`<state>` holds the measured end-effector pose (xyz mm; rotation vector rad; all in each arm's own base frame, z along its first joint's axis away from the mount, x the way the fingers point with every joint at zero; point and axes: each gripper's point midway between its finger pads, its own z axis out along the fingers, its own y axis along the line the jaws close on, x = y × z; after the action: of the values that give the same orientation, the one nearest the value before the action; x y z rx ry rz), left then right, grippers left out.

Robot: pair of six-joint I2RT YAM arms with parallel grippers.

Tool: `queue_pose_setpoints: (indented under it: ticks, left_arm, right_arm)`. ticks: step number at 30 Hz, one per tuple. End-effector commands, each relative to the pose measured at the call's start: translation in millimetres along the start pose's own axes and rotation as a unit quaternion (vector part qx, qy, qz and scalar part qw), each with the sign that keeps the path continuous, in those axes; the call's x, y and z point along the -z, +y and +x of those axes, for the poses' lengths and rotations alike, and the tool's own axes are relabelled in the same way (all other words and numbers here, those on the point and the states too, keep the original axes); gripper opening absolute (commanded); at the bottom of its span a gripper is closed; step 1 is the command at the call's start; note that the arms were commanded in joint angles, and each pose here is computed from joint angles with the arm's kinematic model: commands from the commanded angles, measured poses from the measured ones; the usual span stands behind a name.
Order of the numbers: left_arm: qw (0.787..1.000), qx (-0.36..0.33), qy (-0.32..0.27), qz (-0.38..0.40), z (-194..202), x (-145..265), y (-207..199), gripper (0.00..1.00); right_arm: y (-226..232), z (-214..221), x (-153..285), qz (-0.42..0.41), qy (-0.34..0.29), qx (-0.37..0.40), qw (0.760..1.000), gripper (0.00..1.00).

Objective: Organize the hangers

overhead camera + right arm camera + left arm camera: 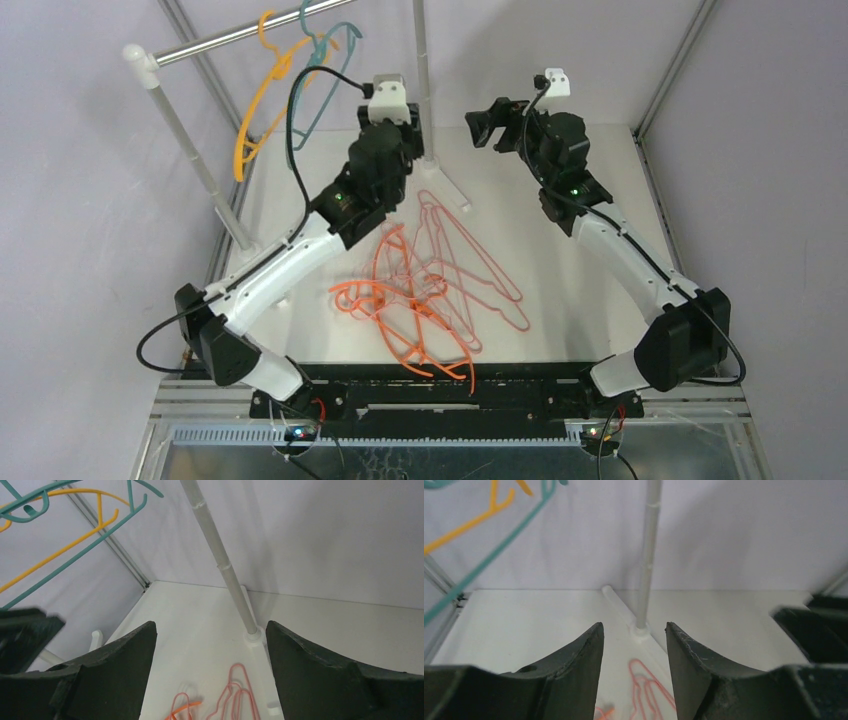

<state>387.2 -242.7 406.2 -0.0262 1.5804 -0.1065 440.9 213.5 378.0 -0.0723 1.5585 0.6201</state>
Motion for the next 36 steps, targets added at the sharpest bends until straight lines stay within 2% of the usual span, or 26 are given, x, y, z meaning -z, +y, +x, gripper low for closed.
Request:
queue_pose_setpoints:
  ticks: [1, 5, 9, 16, 22, 24, 32, 36]
  left_arm:
    - [0.998, 0.018, -0.061, -0.009, -49, -30, 28, 0.54]
    - [0.995, 0.017, -0.095, -0.009, -71, -49, 48, 0.54]
    - [0.990, -0.016, -0.137, 0.011, -90, -61, 47, 0.56]
    - [0.988, -0.034, -0.140, 0.062, -87, -86, 32, 0.55]
    - [0.990, -0.021, -0.136, 0.032, -84, -115, 48, 0.54]
    - [0.990, -0.014, -0.142, 0.019, -88, -127, 65, 0.53]
    - [0.982, 0.001, -0.186, -0.017, -116, -145, 82, 0.51]
    - [0.978, 0.006, -0.200, -0.060, -122, -147, 97, 0.50]
  right_arm:
    - [1, -20, 14, -0.009, -0.025, -0.007, 1.000, 0.88]
    - [-11, -21, 21, 0.001, -0.025, -0.009, 1.000, 0.88]
    - [-22, -21, 25, 0.008, -0.025, -0.014, 1.000, 0.88]
    - [-34, -10, 22, 0.015, -0.012, -0.019, 1.000, 0.88]
    - [-44, 0, 19, 0.020, 0.002, -0.020, 1.000, 0.88]
    - [-48, 1, 18, 0.021, 0.005, -0.022, 1.000, 0.88]
    - [-61, 8, 14, 0.024, 0.013, -0.029, 0.999, 0.88]
    - [-63, 17, 9, 0.022, 0.024, -0.036, 0.999, 0.88]
